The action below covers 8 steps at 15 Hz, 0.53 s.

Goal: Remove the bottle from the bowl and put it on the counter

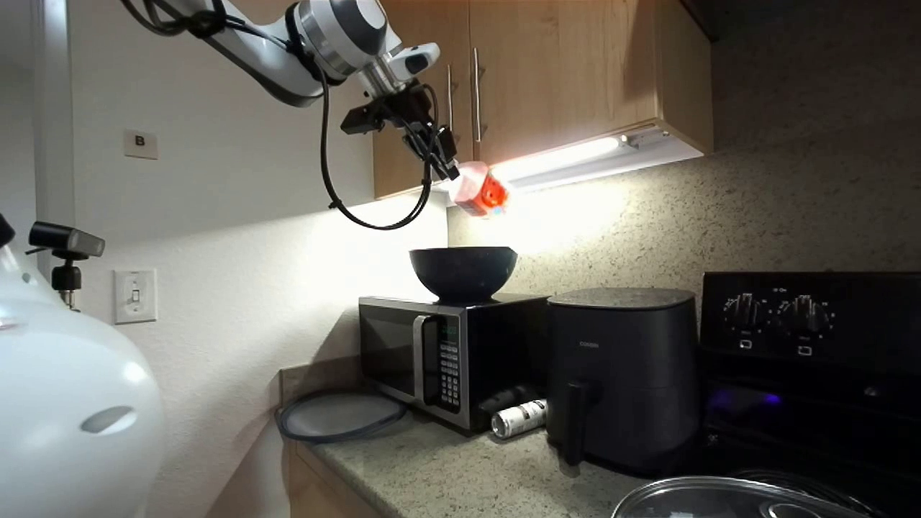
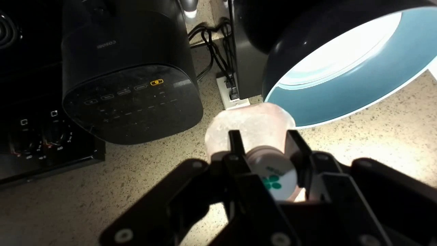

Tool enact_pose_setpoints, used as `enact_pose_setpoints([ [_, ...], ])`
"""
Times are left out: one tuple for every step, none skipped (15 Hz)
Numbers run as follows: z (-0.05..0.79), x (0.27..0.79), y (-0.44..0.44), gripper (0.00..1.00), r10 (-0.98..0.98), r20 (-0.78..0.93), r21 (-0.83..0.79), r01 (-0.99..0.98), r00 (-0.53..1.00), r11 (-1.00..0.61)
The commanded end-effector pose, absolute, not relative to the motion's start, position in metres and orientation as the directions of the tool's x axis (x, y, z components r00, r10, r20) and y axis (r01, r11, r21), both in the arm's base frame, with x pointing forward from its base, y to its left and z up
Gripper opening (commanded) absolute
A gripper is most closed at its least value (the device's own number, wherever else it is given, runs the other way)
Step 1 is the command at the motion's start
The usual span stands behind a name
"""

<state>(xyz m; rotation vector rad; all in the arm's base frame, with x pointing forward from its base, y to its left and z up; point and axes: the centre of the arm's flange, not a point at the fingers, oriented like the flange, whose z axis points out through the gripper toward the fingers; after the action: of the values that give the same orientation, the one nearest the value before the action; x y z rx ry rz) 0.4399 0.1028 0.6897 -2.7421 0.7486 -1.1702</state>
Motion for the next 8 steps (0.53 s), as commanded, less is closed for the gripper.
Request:
enact_pose_setpoints([
  [0.687, 0.431, 0.111, 0.14, -0.439, 0.626, -0.219, -0.395, 0.644, -0.892],
  [0.683, 0.428, 0.114, 0.14, -0.438, 0.604, -0.209, -0.399, 0.666, -0.893],
  [0.679, 0.424, 0.117, 0.14, -0.439, 0.584, -0.201, -0.402, 0.683, -0.893],
  [0.677, 0.421, 0.121, 0.14, -0.441, 0.564, -0.197, -0.405, 0.698, -0.893],
  [0.673, 0.418, 0.124, 0.14, -0.445, 0.536, -0.196, -0.408, 0.717, -0.892],
  [0.670, 0.415, 0.126, 0.14, -0.448, 0.512, -0.188, -0.414, 0.732, -0.891],
  [0.665, 0.411, 0.128, 0.14, -0.453, 0.476, -0.179, -0.421, 0.754, -0.889],
  [0.661, 0.409, 0.131, 0.14, -0.458, 0.447, -0.169, -0.430, 0.768, -0.887],
])
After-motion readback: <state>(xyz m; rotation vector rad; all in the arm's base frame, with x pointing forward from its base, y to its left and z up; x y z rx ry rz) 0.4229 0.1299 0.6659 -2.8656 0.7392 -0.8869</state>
